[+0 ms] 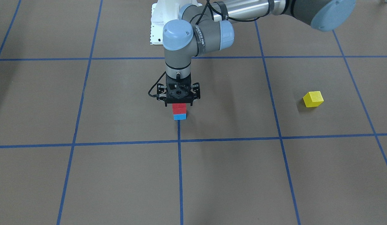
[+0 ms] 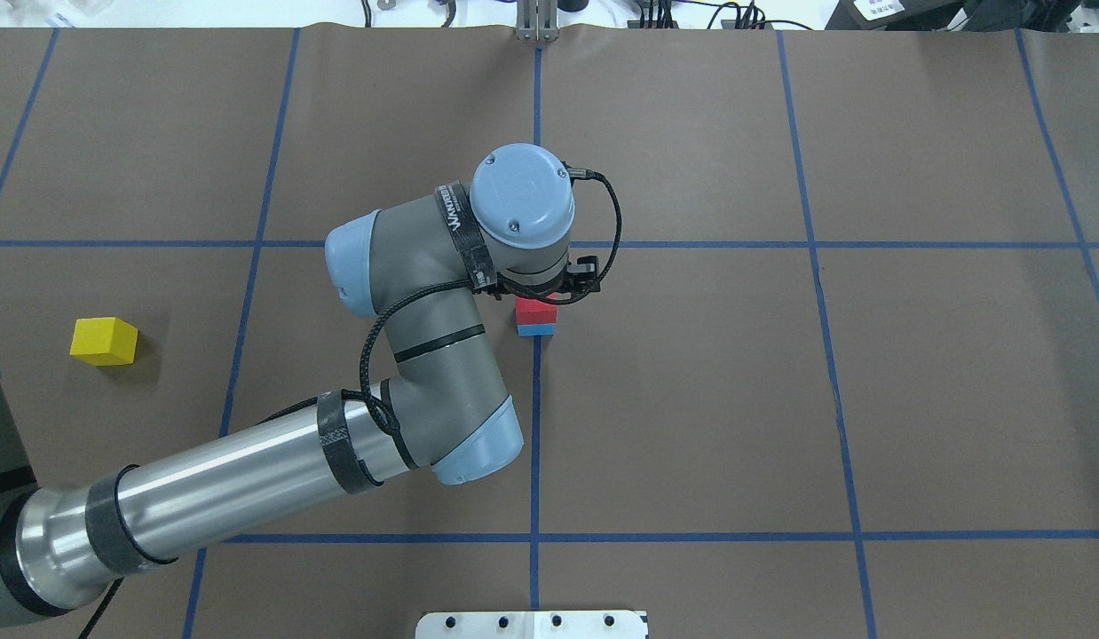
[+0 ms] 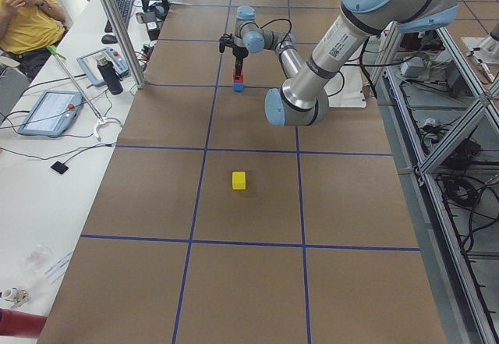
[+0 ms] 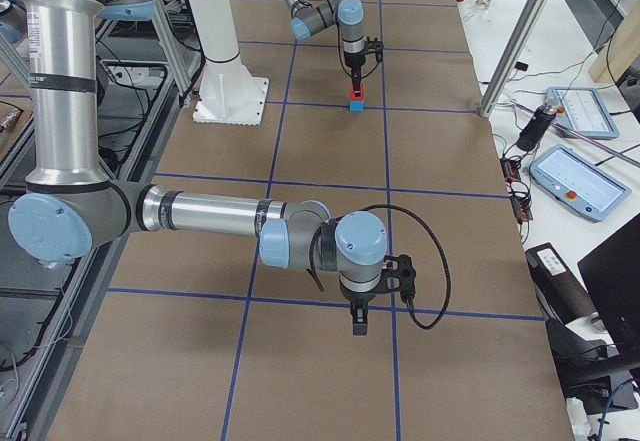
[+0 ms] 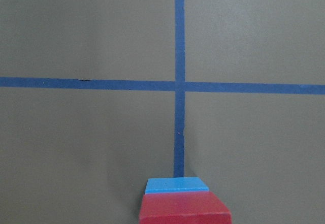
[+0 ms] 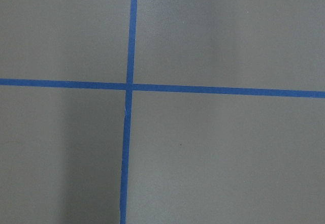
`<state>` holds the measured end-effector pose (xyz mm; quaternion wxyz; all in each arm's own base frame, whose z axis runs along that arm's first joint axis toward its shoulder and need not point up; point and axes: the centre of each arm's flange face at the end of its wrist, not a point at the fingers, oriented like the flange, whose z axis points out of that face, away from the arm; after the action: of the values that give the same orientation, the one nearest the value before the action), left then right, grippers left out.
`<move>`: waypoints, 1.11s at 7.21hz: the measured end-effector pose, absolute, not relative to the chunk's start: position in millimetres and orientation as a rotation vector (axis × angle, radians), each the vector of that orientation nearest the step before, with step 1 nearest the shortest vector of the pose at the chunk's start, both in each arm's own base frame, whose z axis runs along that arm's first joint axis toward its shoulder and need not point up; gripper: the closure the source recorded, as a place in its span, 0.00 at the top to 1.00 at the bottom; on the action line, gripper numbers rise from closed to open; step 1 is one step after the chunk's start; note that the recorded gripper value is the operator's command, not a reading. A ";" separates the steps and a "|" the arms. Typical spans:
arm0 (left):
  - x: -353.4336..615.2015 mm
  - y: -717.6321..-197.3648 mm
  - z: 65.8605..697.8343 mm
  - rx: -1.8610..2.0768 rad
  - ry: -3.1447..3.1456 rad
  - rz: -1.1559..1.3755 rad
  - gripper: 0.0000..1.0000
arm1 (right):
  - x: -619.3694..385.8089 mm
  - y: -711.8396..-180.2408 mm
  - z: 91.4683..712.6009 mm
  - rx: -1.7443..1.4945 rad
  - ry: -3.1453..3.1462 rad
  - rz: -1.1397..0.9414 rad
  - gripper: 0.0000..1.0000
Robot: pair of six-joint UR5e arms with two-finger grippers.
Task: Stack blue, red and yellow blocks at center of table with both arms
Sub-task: 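Move the left gripper back toward the yellow cube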
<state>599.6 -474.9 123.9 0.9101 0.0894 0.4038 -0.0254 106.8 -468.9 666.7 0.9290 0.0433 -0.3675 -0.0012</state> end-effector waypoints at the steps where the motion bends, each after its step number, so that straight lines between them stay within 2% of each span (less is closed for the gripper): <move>1: 581.1 -475.8 120.3 0.214 0.842 -0.013 1.00 | 106.8 -469.3 666.3 0.090 -0.753 -0.003 1.00; 4: 457.8 -479.7 186.8 0.284 0.822 0.155 1.00 | 106.9 -470.1 665.2 0.092 -0.753 -0.003 1.00; 8: 274.9 -462.4 353.1 0.376 0.677 0.450 1.00 | 106.9 -470.0 664.9 0.093 -0.753 -0.004 1.00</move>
<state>274.9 -462.4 353.1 0.9014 0.1816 0.3273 0.2177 106.9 -470.0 664.9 0.9290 0.0453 -0.3673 -0.0019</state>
